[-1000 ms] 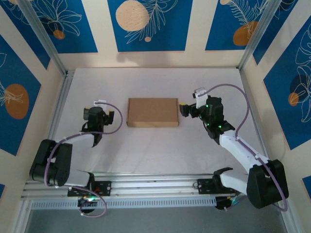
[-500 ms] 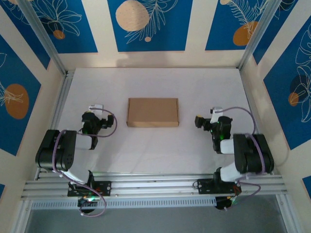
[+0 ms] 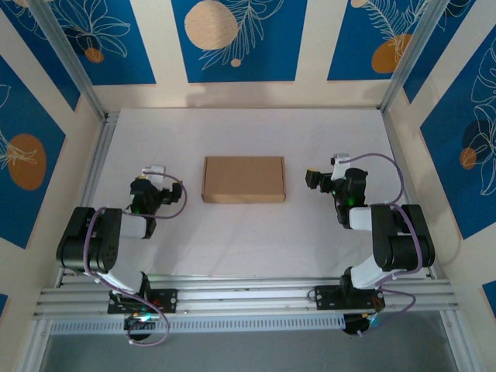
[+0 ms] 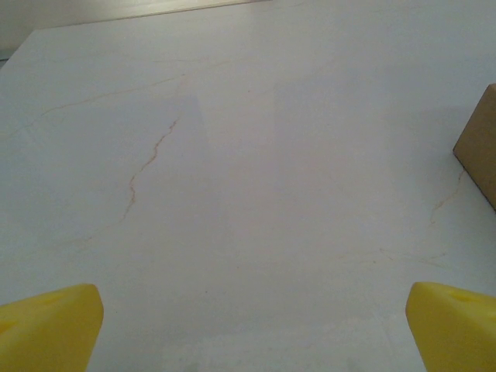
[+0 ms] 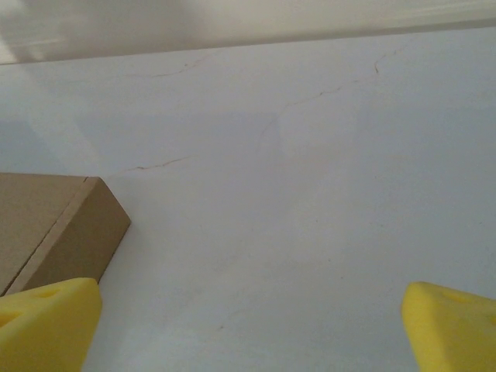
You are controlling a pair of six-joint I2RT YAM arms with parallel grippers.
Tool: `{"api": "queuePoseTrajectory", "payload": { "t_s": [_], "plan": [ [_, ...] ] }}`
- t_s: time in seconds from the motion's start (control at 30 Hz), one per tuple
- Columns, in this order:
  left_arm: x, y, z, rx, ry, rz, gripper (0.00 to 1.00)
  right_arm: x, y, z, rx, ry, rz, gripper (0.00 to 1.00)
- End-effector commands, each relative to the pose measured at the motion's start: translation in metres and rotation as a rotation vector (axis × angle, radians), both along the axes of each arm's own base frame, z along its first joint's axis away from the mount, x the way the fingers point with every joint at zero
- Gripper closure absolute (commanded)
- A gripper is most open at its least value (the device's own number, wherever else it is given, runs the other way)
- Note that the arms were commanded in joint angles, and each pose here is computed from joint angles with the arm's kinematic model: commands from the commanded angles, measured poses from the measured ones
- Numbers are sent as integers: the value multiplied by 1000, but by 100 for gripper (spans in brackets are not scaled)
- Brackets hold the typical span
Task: Fold the paper box
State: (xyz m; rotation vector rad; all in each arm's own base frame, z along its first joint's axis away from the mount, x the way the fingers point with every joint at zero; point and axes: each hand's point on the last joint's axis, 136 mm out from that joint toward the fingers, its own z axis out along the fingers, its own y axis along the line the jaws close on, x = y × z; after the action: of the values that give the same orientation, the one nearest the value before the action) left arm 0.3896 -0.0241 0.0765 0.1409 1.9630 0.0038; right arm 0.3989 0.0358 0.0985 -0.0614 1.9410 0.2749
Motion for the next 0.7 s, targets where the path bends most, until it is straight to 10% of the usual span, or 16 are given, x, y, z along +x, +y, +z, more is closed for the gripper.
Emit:
{"api": "queuePoseTrajectory", "payload": {
  "t_s": [0.0,0.67],
  "plan": [
    [8,-7,14,-4,-47,-31,0,-3,-3,-4,-17,11,0,1],
    [7,-4,15,-9,-51,-18,0,-3,-3,-4,-17,11,3,1]
  ]
}}
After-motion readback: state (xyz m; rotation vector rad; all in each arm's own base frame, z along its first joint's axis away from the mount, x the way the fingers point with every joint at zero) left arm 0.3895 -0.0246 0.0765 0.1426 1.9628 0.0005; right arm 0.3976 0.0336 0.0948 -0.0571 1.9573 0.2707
